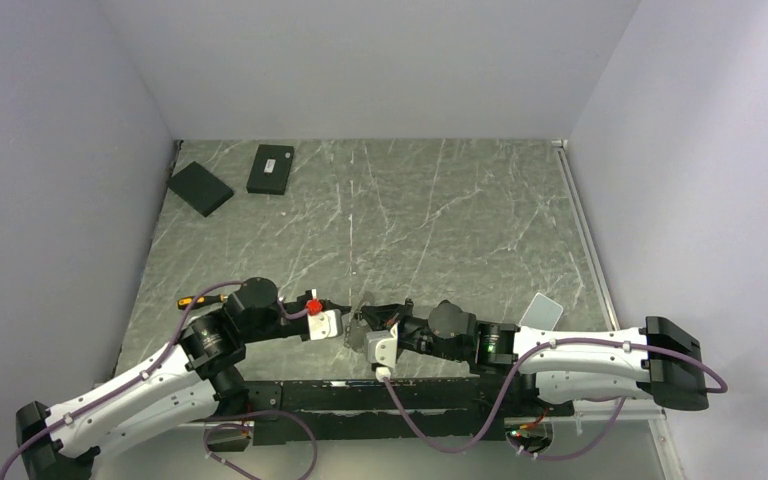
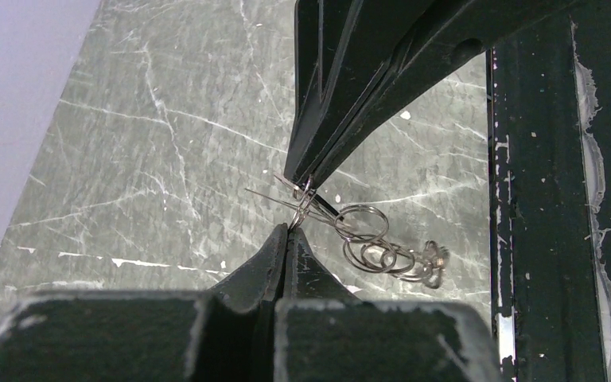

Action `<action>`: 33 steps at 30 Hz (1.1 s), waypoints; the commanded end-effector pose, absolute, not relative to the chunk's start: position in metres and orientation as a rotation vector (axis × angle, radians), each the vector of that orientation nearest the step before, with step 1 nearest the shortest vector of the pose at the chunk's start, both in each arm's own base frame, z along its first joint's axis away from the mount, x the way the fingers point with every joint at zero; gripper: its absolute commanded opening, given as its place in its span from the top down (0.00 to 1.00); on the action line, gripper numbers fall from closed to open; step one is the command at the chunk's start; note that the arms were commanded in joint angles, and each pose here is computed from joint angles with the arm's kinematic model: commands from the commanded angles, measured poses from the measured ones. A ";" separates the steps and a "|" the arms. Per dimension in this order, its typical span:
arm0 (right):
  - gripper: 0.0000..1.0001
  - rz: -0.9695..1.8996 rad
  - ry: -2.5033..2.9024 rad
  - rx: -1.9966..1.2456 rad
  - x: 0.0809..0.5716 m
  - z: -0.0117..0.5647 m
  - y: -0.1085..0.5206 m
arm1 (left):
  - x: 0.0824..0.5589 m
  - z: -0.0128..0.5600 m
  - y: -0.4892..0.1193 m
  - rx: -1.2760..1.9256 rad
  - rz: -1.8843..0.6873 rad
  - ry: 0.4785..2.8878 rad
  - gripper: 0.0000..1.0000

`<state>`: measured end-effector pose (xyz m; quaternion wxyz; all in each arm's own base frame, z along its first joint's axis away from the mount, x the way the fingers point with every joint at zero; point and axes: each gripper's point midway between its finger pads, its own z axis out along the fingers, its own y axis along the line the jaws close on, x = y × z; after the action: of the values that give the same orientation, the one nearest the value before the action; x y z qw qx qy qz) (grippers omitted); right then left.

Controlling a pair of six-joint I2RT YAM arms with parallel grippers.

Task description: Put the keys on the keyring

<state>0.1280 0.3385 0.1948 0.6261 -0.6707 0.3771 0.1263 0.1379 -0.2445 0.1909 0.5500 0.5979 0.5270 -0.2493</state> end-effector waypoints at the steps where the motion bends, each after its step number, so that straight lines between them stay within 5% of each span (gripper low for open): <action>1: 1.00 0.294 0.823 -1.482 0.128 0.215 0.343 | 0.141 0.206 -0.250 1.376 -0.597 1.205 1.00; 33: 1.00 0.292 0.754 -1.593 0.107 0.207 0.352 | 0.115 0.190 -0.255 1.543 -0.714 1.180 1.00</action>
<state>0.1117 0.3410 0.1849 0.6092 -0.7060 0.3439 0.1101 0.1167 -0.2476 0.1679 0.4926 0.6330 0.5236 -0.2871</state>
